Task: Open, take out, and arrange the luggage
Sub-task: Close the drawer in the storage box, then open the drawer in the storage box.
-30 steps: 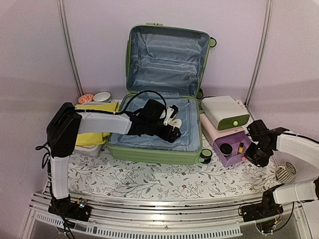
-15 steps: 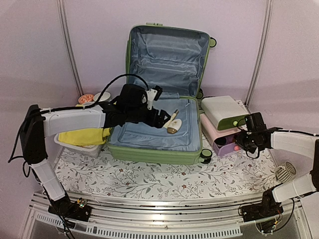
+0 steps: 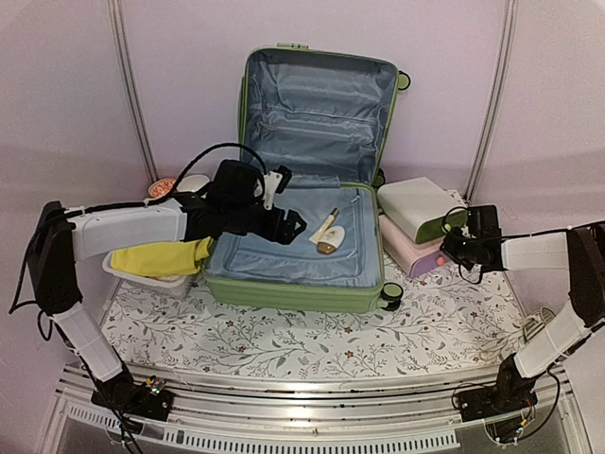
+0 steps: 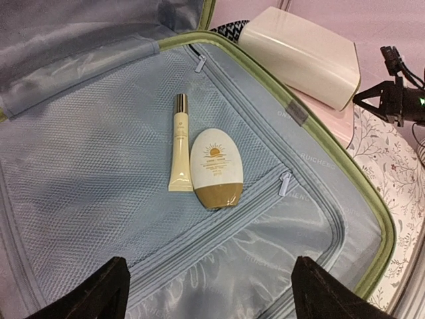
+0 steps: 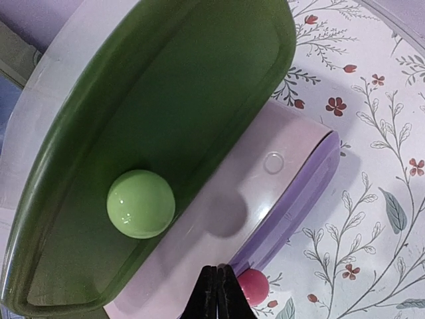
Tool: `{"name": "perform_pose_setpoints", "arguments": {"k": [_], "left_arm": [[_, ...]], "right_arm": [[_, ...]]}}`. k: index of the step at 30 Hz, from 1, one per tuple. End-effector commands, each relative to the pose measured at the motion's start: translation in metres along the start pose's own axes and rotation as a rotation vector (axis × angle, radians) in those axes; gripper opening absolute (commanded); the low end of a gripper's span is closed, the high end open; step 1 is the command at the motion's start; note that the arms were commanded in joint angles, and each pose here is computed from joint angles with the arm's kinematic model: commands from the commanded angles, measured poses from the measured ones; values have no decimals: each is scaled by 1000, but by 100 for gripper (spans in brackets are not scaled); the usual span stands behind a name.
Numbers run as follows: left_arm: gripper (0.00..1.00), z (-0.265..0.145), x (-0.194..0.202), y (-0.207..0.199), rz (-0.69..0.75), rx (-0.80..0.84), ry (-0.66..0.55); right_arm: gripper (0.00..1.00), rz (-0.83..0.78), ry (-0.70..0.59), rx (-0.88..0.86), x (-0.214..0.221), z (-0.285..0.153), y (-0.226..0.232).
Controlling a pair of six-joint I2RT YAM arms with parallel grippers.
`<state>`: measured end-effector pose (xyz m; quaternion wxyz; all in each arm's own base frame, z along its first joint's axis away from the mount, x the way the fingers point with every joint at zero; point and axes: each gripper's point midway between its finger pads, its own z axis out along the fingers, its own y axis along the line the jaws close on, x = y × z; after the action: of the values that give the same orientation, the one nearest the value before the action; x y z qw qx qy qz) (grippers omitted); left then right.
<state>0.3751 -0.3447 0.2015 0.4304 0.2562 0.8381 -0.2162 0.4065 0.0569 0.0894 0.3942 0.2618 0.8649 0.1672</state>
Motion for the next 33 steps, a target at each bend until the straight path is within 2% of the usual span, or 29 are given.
{"name": "perform_pose_setpoints", "arguments": {"k": [1, 3, 7, 11, 13, 16, 19, 23, 33], "left_arm": [[87, -7, -4, -2, -17, 27, -9], [87, -7, -4, -3, -19, 36, -10], [87, -5, -7, -7, -18, 59, -18], [87, -4, -16, -11, -17, 80, -34], [87, -4, -18, -13, -15, 88, -40], [86, -4, -20, -14, -13, 94, -45], [86, -4, -19, -15, -12, 98, -44], [86, -6, -19, -14, -16, 96, -46], [86, -7, -26, -16, -5, 97, -56]], "right_arm": [[3, 22, -26, -124, 0, -9, 15], [5, 9, -61, -131, -5, -22, 14], [31, -31, -106, -134, -24, -47, 12], [40, -48, -120, -137, -47, -64, 7], [49, -61, -90, -214, -52, -70, 16], [56, -55, -37, -298, -58, -71, 25], [60, -6, -3, -411, -61, -72, 33], [60, 62, 37, -477, -63, -66, 36], [49, 155, 78, -544, -54, -43, 20]]}}
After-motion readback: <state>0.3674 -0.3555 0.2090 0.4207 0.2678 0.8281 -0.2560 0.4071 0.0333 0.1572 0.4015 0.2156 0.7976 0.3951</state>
